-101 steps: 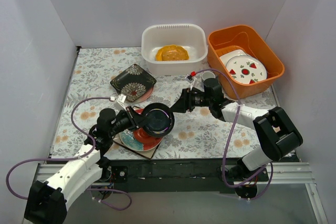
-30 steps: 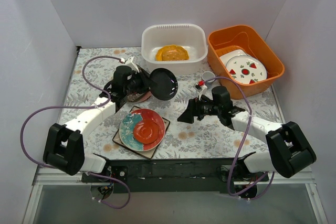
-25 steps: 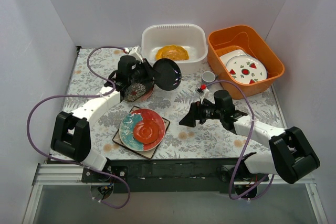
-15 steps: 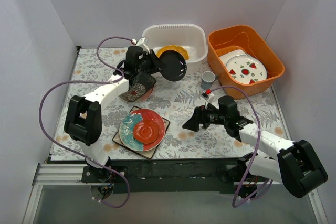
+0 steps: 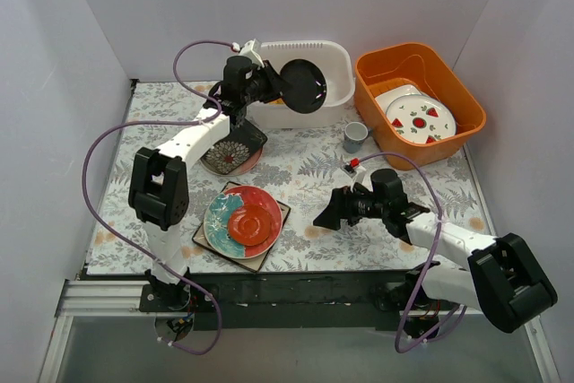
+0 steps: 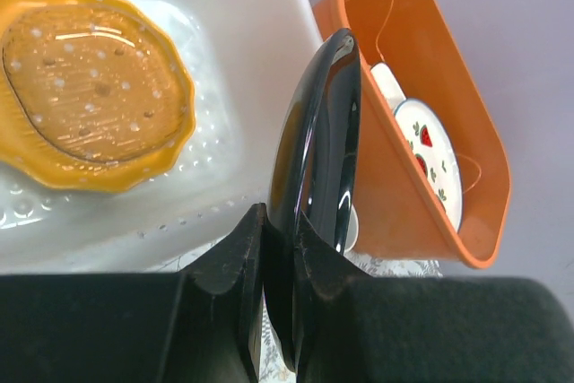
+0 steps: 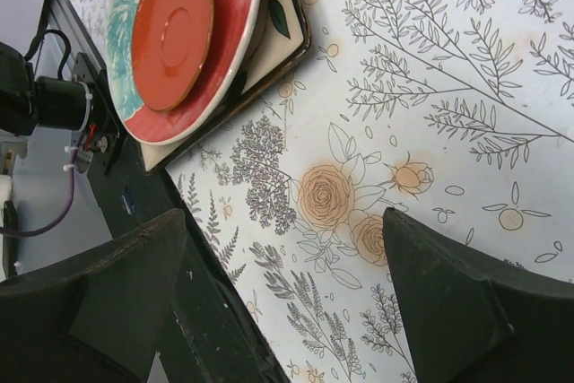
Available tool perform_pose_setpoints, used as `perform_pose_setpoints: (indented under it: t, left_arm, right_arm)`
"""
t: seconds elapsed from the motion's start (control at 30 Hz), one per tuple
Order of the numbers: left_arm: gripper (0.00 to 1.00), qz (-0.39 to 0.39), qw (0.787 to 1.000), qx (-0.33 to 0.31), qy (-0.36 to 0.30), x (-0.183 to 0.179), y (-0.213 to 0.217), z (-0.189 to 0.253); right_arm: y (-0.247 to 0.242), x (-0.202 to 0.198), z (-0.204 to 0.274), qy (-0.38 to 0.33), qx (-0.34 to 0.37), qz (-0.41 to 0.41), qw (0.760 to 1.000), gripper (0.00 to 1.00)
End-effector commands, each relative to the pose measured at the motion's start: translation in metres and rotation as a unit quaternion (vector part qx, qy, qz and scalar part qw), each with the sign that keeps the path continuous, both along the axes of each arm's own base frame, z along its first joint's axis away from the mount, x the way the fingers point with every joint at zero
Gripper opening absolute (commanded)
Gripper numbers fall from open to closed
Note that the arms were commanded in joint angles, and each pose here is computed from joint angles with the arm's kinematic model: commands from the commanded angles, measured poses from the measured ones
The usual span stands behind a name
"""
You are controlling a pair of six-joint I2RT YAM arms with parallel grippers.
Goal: Place the plates into the plastic bin on the countertop
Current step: Place the plate in the plastic bin.
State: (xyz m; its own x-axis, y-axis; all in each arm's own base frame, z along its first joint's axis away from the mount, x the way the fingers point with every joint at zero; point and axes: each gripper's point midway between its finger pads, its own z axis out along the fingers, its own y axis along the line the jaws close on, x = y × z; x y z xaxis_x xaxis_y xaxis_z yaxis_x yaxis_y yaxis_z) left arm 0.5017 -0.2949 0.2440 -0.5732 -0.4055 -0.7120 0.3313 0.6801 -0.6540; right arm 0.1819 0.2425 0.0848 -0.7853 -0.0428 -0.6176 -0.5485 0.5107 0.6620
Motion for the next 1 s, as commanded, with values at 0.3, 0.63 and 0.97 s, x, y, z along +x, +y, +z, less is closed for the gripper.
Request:
perform_pose_setpoints:
  t: [0.3, 0.63, 0.97]
  left_arm:
    - [0.00, 0.039, 0.998, -0.014, -0.042, 0.056, 0.009, 0.032]
    - [0.00, 0.065, 0.997, -0.002, -0.040, 0.094, 0.006, 0.022]
    - [0.00, 0.074, 0.996, -0.005, -0.050, 0.118, 0.001, 0.002]
  right_arm:
    - [0.021, 0.012, 0.010, -0.009, 0.028, 0.053, 0.998, 0.96]
    - [0.024, 0.009, 0.007, -0.003, 0.036, 0.069, 0.997, 0.97]
    - [0.019, 0.004, 0.006, -0.006, 0.030, 0.062, 0.998, 0.97]
